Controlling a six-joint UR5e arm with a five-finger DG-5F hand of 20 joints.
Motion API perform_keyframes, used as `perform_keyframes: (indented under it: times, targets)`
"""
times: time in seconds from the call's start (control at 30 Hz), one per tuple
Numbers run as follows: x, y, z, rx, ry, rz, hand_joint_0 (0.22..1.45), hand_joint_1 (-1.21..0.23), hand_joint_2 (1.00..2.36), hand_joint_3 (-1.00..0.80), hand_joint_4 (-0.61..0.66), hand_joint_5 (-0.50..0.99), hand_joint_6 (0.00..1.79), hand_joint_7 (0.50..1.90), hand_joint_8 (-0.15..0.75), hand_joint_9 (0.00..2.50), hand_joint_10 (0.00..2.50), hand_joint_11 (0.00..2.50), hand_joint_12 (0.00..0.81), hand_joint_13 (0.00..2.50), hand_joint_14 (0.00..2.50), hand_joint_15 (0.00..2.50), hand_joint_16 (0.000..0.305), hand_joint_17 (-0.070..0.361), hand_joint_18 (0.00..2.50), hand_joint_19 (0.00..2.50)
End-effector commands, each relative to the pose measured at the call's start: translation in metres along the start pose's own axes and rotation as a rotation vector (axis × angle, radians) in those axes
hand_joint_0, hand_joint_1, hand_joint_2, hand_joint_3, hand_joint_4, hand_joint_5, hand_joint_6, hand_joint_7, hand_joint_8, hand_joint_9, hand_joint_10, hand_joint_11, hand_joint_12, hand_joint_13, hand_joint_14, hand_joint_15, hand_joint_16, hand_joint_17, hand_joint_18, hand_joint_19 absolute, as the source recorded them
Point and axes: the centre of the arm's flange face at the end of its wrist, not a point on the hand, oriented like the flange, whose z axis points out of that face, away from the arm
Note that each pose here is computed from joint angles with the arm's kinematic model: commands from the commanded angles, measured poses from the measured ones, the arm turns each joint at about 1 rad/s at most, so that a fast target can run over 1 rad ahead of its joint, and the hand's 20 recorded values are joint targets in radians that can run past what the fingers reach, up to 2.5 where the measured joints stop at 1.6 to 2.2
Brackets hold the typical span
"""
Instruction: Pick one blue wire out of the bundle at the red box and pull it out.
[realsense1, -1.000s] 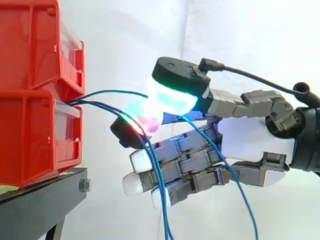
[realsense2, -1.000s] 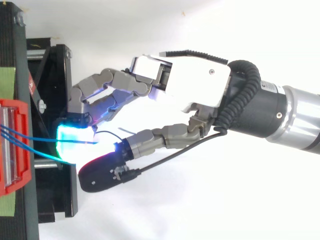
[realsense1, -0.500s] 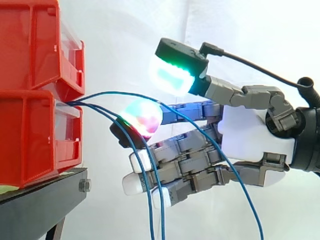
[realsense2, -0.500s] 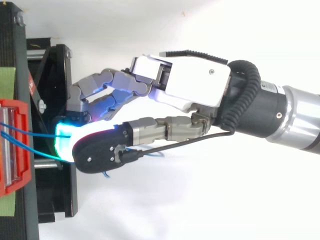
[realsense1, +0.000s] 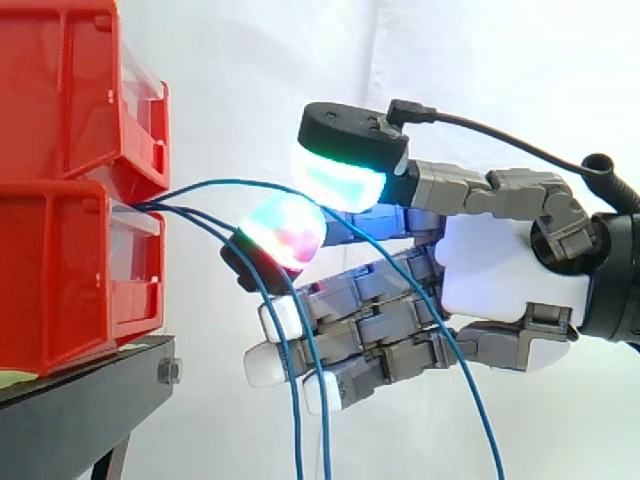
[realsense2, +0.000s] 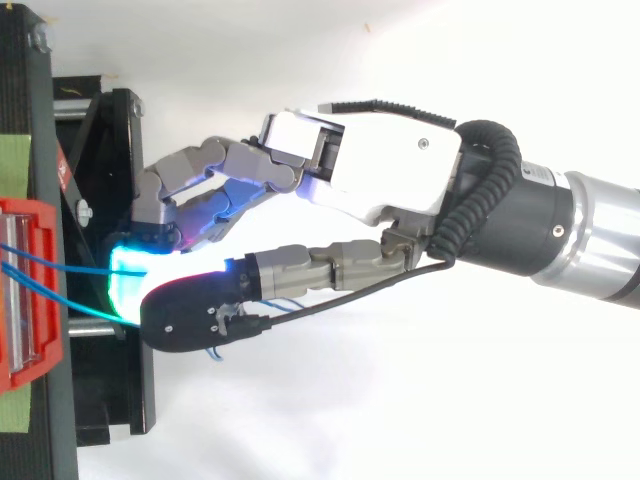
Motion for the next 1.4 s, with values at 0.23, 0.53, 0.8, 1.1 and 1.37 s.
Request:
perform_keyframes:
  times: [0.23, 0.53, 0.8, 1.1, 1.37]
  targets:
    - [-0.0003, 0.0, 0.0, 0.001, 0.0, 0.0, 0.58, -0.68, 1.01, 0.01, 0.29, -0.15, 0.88, 1.12, 0.456, 0.93, 0.01, 0.63, 0.538, 0.81, 0.01, 0.38, 0.075, 0.169, 0.89, 0.41]
    - [-0.0016, -0.0007, -0.0002, 0.005, -0.001, -0.003, 0.58, -0.66, 1.0, 0.02, 0.26, -0.15, 0.89, 1.12, 0.47, 0.97, 0.01, 0.64, 0.552, 0.82, 0.01, 0.38, 0.078, 0.175, 0.92, 0.4]
    - [-0.0027, -0.0009, 0.0, 0.006, -0.002, -0.003, 0.53, -0.46, 1.01, -0.32, 0.26, -0.16, 0.85, 1.11, 0.409, 0.93, 0.02, 0.63, 0.487, 0.75, 0.01, 0.39, 0.064, 0.143, 0.78, 0.48]
    - [-0.0026, -0.0009, 0.0, 0.005, -0.001, -0.003, 0.58, -0.41, 1.02, -0.24, 0.26, -0.13, 0.83, 1.13, 0.405, 0.99, 0.02, 0.62, 0.478, 0.77, 0.01, 0.39, 0.061, 0.136, 0.77, 0.5]
    - [-0.0026, -0.0007, 0.0001, 0.004, -0.001, -0.002, 0.57, -0.55, 1.02, -0.1, 0.24, -0.1, 0.81, 1.15, 0.426, 1.04, 0.02, 0.63, 0.509, 0.81, 0.01, 0.39, 0.067, 0.15, 0.85, 0.45]
